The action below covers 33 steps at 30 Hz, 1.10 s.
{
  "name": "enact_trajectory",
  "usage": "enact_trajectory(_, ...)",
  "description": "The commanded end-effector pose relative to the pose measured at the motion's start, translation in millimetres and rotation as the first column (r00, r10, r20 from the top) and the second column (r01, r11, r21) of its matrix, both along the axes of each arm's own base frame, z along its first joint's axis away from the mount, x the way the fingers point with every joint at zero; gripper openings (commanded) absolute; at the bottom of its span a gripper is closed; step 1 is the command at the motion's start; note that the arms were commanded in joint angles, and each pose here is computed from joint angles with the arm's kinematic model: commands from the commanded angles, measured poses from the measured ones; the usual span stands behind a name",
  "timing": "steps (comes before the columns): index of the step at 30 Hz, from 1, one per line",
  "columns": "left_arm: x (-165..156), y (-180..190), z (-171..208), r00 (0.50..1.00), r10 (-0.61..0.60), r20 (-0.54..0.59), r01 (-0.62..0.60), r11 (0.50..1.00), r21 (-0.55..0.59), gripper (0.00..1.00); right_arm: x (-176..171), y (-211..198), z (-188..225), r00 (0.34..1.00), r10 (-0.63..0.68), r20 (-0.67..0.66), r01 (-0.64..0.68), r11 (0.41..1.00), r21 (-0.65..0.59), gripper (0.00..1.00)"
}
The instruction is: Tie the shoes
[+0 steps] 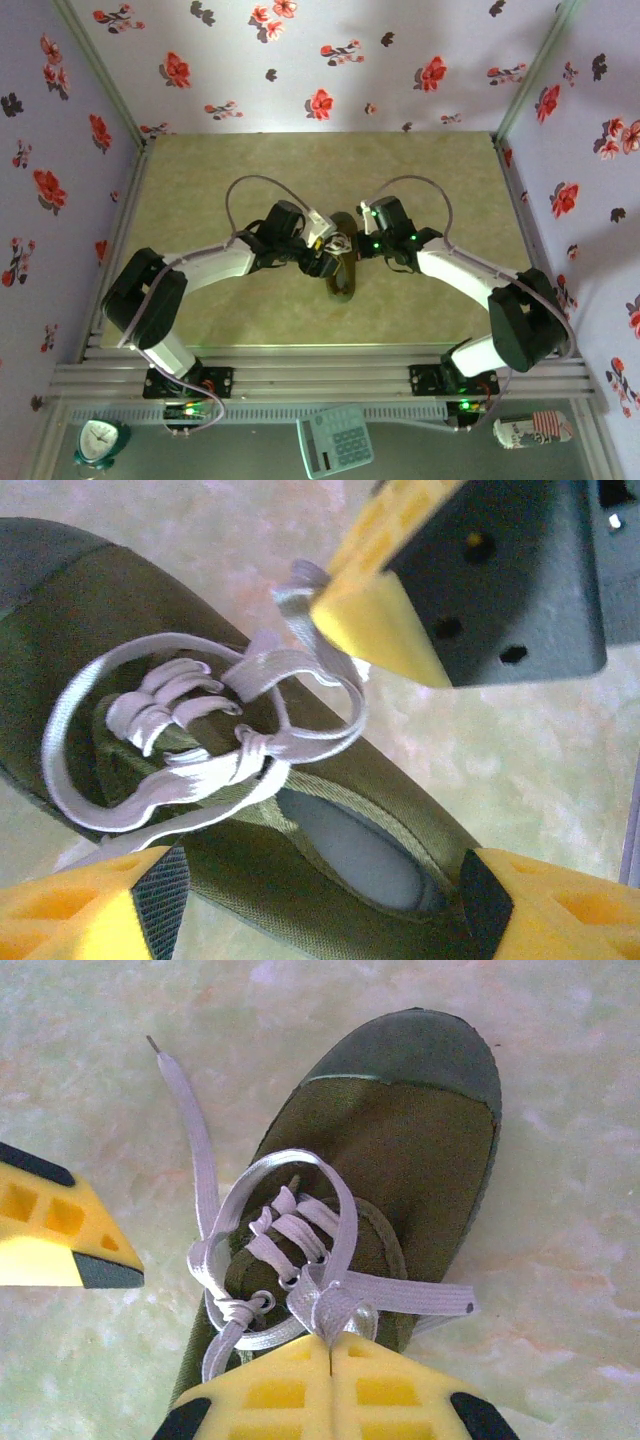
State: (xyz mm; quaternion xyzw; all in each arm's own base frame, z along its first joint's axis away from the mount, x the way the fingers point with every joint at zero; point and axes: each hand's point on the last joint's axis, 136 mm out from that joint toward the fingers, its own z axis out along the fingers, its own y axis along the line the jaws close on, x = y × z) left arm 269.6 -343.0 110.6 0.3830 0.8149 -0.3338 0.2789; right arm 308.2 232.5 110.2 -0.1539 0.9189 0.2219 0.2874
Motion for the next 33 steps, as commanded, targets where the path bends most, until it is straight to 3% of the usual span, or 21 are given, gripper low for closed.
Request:
enact_trajectory(1,8.6,2.0,13.8,0.990,0.131,-0.050,-0.133,0.990,-0.049,0.75,0.7,-3.1,5.0,0.998,0.007,0.058,-0.005,0.999,-0.039,0.00)
enact_trajectory(5,16.9,7.3,22.5,0.962,0.252,-0.103,-0.261,0.961,-0.090,0.69,0.1,-3.0,4.3,0.998,0.004,0.057,-0.001,0.999,-0.048,0.00)
enact_trajectory(7,23.2,13.3,27.6,0.939,0.323,-0.114,-0.334,0.937,-0.099,0.61,-1.0,-2.0,4.9,0.998,0.008,0.058,-0.005,0.999,-0.049,0.00)
enact_trajectory(14,54.6,44.9,23.1,0.868,0.489,-0.091,-0.492,0.871,-0.010,0.52,3.3,-6.4,8.9,0.997,-0.032,0.066,0.036,0.997,-0.064,0.00)
enact_trajectory(18,67.4,40.6,9.2,0.900,0.432,-0.065,-0.423,0.899,0.119,0.50,5.3,-9.9,5.1,0.998,-0.060,0.035,0.063,0.994,-0.093,0.00)
enact_trajectory(23,79.2,30.6,-6.1,0.933,0.354,-0.066,-0.337,0.923,0.185,0.49,1.4,-23.8,-2.3,0.992,-0.114,-0.049,0.103,0.975,-0.197,0.00)
enact_trajectory(29,91.9,25.9,-17.6,0.941,0.318,-0.115,-0.292,0.935,0.202,0.38,6.0,-18.3,6.5,0.992,-0.104,-0.070,0.088,0.975,-0.202,0.00)
enact_trajectory(33,83.3,15.8,-20.2,0.956,0.242,-0.166,-0.211,0.961,0.180,0.38,9.0,-17.8,10.7,0.992,-0.102,-0.073,0.084,0.973,-0.213,0.00)
